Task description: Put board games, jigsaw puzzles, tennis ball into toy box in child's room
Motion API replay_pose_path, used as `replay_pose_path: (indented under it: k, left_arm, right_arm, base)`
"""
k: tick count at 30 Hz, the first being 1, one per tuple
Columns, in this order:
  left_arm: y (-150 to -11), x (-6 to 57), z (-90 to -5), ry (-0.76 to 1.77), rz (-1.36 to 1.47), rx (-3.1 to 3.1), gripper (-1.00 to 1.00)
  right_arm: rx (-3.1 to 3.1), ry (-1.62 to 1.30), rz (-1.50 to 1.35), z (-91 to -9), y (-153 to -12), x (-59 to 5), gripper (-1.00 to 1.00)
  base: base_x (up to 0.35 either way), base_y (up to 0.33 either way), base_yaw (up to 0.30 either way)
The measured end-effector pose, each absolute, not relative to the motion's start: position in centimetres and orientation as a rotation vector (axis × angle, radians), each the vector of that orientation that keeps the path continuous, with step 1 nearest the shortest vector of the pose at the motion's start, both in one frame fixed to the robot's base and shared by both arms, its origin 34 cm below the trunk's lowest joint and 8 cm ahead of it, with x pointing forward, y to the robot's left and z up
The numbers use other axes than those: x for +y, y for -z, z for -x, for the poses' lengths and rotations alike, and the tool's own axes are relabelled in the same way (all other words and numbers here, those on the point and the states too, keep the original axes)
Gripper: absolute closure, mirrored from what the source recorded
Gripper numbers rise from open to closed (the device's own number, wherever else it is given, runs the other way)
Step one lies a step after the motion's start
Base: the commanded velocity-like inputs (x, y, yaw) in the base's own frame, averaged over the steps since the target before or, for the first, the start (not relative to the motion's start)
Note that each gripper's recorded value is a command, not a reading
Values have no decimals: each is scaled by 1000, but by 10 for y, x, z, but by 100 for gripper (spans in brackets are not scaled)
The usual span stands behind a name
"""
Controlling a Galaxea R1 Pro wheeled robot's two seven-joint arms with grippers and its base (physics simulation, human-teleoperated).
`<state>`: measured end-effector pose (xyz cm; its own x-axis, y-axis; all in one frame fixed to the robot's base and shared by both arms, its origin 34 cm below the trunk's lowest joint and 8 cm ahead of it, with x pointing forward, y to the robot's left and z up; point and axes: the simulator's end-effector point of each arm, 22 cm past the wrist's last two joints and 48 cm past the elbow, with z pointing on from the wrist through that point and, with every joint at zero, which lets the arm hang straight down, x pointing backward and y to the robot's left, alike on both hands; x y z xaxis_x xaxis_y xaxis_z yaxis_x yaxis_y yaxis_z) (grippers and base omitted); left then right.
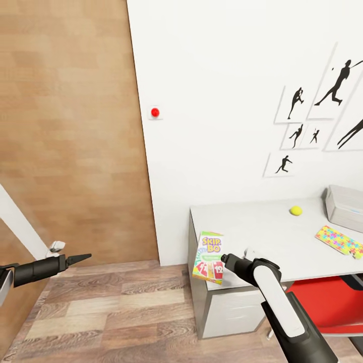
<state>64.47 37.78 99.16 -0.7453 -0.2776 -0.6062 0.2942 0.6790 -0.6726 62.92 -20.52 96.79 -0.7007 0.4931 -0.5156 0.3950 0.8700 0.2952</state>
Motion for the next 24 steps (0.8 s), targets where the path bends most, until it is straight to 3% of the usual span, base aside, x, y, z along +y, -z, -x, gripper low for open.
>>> replay_pose_path:
  k: [10, 24]
  left_arm:
    - [-993, 379, -645, 1033, -12, 2174, -100]
    - [-993, 377, -645, 1037, -15, 2174, -100]
  right_arm:
    - [2436, -216, -641, -629, -968, -205, -100]
    - [2431, -215, -646, -630, -969, -206, -100]
  base:
    - [0, 0, -124]
    - [0, 0, -11]
